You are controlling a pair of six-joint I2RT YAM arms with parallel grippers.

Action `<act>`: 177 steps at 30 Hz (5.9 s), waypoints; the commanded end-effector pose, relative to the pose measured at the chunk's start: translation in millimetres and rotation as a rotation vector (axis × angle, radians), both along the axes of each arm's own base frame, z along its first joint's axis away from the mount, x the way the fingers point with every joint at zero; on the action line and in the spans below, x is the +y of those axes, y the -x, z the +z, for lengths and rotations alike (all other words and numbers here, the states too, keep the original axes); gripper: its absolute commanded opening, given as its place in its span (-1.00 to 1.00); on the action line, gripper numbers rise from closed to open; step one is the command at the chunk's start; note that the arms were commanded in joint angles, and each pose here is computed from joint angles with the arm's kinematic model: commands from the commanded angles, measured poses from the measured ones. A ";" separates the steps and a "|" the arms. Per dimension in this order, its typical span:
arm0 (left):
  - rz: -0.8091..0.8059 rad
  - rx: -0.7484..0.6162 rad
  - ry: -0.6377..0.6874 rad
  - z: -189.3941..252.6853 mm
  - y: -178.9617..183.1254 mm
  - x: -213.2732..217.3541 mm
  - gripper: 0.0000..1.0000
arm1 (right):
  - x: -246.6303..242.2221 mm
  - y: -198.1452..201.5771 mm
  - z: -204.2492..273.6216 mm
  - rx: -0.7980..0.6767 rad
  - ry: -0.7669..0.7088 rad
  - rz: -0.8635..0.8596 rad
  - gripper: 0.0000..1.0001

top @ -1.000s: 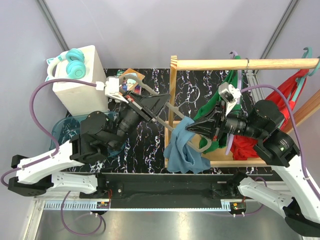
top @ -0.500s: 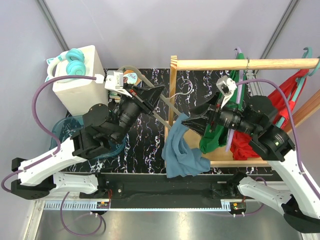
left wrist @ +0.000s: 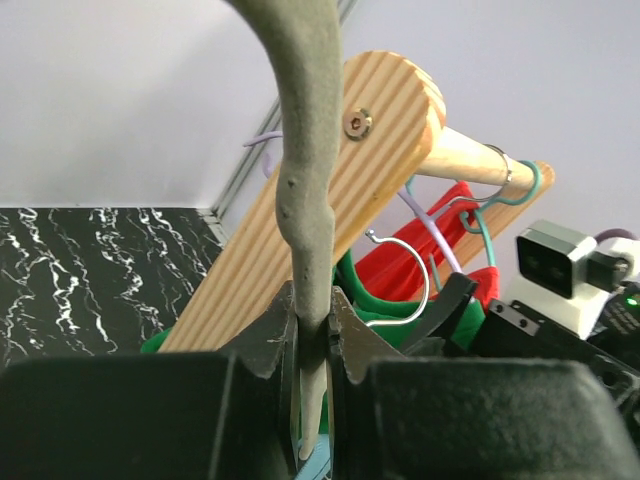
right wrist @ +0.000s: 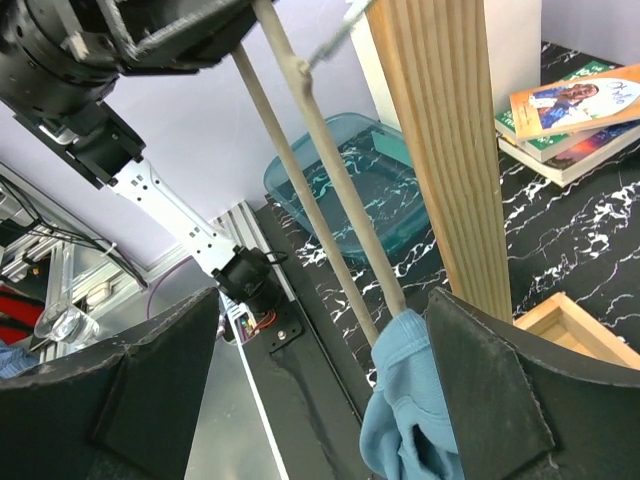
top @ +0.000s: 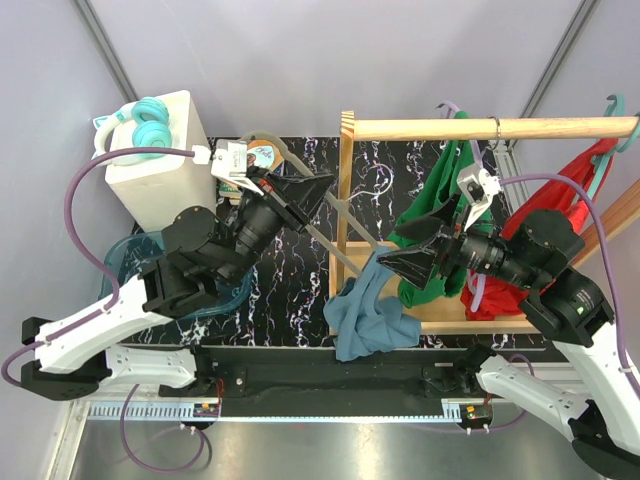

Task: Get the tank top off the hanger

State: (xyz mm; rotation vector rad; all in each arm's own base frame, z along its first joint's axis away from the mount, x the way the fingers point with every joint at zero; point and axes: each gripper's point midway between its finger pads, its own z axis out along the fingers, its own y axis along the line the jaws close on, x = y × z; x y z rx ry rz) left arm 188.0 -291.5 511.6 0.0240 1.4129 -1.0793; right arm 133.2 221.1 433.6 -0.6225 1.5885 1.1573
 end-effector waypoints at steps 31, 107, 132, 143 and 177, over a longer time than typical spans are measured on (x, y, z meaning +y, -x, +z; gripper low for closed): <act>-0.048 -0.212 -0.289 46.5 15.2 16.3 -1.00 | -0.9 7.5 -13.8 0.054 0.035 0.024 0.75; -0.374 0.119 -0.043 -92.6 82.6 21.5 0.59 | -153.3 115.1 11.7 0.120 0.182 -0.292 -1.00; -0.374 0.118 -0.102 -100.4 79.1 11.4 0.61 | -147.2 80.5 -14.4 0.222 0.326 -0.379 -1.00; -0.338 0.031 -0.072 -22.7 54.6 -41.3 0.61 | -123.3 51.4 15.4 0.245 0.309 -0.386 -1.00; -0.271 0.426 -0.628 -290.4 57.1 -30.9 0.87 | -79.2 19.4 -12.1 0.408 0.274 -0.359 0.17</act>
